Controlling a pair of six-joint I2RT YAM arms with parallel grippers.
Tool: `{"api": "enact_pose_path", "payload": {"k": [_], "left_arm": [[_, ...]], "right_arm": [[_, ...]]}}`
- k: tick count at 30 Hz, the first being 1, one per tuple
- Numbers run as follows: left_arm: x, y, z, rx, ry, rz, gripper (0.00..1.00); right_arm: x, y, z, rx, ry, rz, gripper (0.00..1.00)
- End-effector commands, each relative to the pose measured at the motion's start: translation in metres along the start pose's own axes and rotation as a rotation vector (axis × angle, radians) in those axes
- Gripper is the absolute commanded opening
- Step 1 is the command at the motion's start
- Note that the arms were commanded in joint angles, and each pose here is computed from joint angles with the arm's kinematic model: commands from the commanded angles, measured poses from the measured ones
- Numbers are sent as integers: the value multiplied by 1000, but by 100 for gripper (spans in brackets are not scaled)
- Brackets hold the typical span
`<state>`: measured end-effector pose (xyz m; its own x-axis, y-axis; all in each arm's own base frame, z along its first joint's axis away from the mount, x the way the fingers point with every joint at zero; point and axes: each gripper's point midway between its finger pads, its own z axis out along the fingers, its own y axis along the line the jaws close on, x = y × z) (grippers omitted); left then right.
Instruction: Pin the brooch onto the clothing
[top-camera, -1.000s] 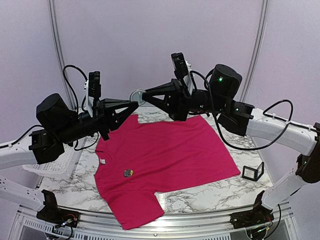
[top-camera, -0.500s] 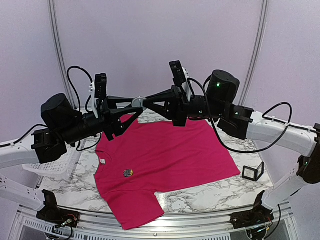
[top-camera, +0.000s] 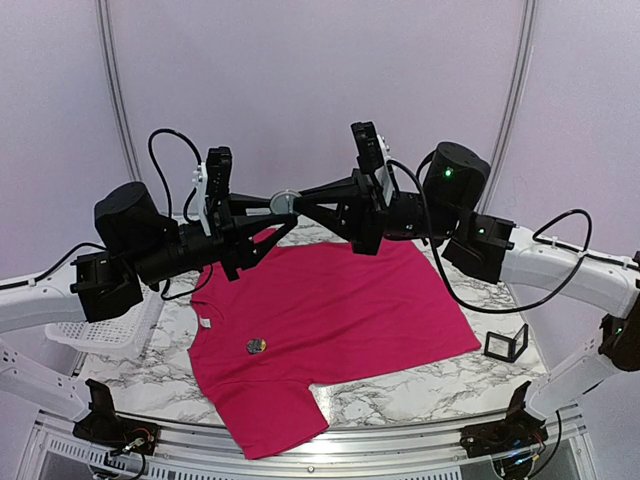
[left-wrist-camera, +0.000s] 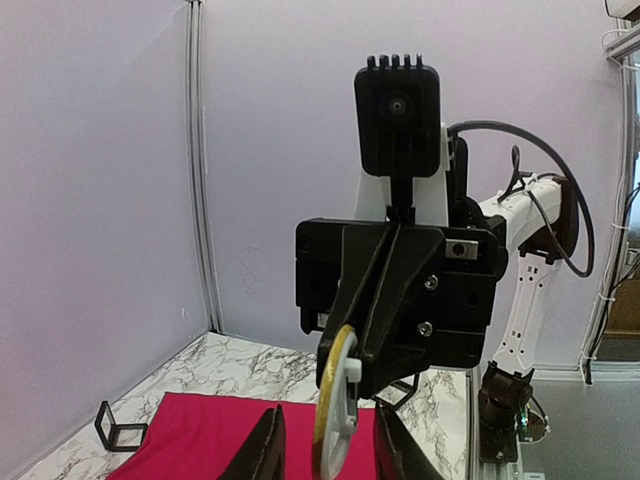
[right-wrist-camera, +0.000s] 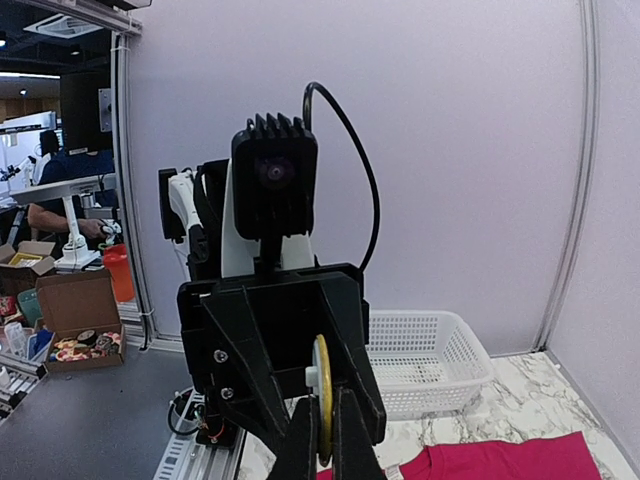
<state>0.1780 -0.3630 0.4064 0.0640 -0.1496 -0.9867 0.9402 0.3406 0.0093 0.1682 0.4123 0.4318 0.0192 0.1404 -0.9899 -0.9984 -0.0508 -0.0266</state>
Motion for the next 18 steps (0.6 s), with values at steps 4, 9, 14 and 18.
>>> {"api": "enact_pose_path", "payload": {"k": [4,9,14,18], "left_arm": [[-26,-7,1,29,-53,32,33],[-27,-9,0,39,-58,32,24],[-26,-7,-1,25,-57,29,14],[-26,1,-2,-22,-57,26,8]], "right_arm": [[-15,6,-3,-10,-36,-47,0],[-13,4,-3,-3,-31,-42,0],[-14,5,-2,-5,-32,-43,0],[-11,5,-2,-7,-27,-46,0]]}}
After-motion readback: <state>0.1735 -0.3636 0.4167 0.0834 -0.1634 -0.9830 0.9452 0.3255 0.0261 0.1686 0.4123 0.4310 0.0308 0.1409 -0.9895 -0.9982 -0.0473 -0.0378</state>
